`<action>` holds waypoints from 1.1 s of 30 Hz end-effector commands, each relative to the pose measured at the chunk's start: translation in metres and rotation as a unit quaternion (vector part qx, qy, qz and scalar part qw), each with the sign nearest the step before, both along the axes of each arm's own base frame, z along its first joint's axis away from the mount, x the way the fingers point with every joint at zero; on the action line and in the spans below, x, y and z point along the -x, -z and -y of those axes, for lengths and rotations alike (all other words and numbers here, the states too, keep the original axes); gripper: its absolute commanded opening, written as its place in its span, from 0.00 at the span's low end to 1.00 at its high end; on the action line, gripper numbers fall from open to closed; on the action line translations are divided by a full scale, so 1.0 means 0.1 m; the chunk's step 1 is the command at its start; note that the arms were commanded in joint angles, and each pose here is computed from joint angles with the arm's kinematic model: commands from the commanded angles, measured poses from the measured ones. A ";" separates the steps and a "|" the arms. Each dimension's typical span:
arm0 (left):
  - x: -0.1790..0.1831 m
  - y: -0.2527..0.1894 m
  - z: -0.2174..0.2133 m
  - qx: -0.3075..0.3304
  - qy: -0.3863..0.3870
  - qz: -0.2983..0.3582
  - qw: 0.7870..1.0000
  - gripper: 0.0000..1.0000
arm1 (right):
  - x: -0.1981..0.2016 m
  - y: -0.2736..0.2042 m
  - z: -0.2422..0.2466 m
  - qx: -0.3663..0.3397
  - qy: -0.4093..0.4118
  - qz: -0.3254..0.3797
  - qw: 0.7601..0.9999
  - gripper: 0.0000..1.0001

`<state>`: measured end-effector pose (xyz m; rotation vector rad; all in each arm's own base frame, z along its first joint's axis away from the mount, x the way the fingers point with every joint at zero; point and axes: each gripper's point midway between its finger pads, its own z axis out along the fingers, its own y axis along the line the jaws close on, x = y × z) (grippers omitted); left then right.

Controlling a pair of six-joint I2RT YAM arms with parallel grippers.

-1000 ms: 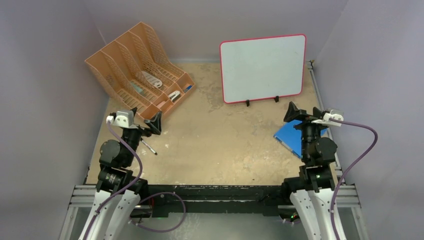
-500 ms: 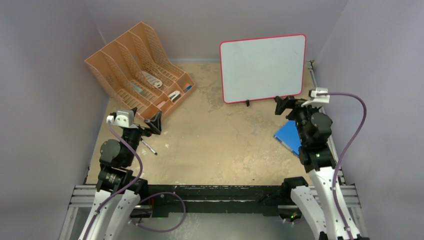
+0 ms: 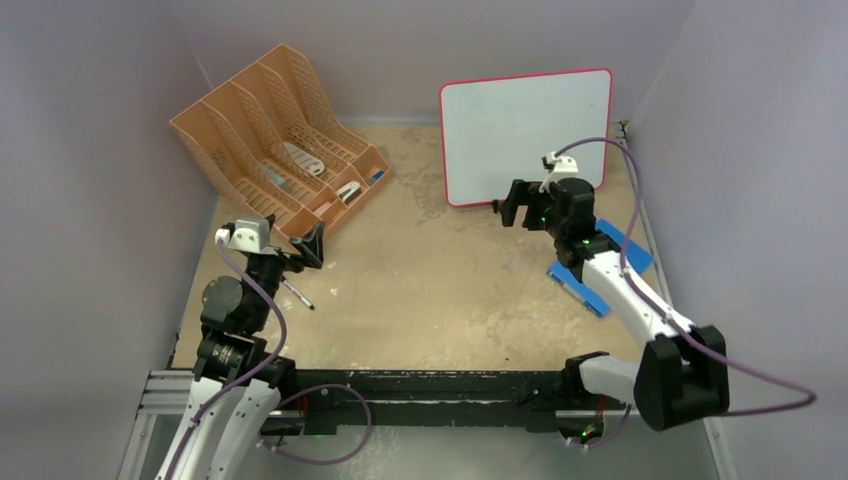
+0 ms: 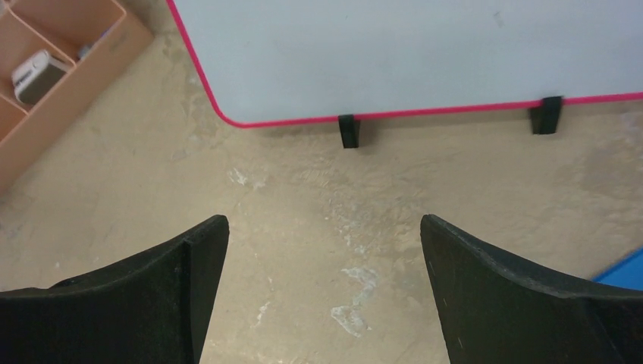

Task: Write a sentence on the whiteboard
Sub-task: Move the whiteboard stand to the center of the board.

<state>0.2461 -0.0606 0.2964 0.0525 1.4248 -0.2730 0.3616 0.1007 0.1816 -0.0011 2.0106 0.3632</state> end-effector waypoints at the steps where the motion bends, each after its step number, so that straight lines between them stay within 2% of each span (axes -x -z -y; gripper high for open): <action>1: 0.01 -0.18 -0.02 0.004 -0.005 0.023 1.000 0.99 | -0.30 -0.12 -0.13 -0.015 -0.002 0.030 0.999 0.96; 7: 0.01 -0.18 -0.03 0.004 -0.007 0.024 1.000 0.99 | -0.54 0.24 -0.18 0.015 0.009 0.003 1.000 0.88; 15: 0.00 -0.17 -0.03 0.004 -0.009 0.025 1.000 0.99 | -0.75 0.70 -0.30 0.057 0.024 -0.043 0.997 0.70; 19: -0.01 -0.17 -0.03 0.004 -0.010 0.025 1.000 0.99 | -0.84 0.88 -0.27 0.079 0.039 -0.063 0.994 0.65; 23: -0.01 -0.17 -0.03 0.004 -0.010 0.025 1.000 0.98 | -0.93 0.98 -0.24 0.100 0.046 -0.071 0.991 0.57; 33: -0.01 -0.16 -0.04 0.003 -0.012 0.027 1.000 0.98 | -1.13 1.17 -0.28 0.121 0.043 -0.085 0.988 0.47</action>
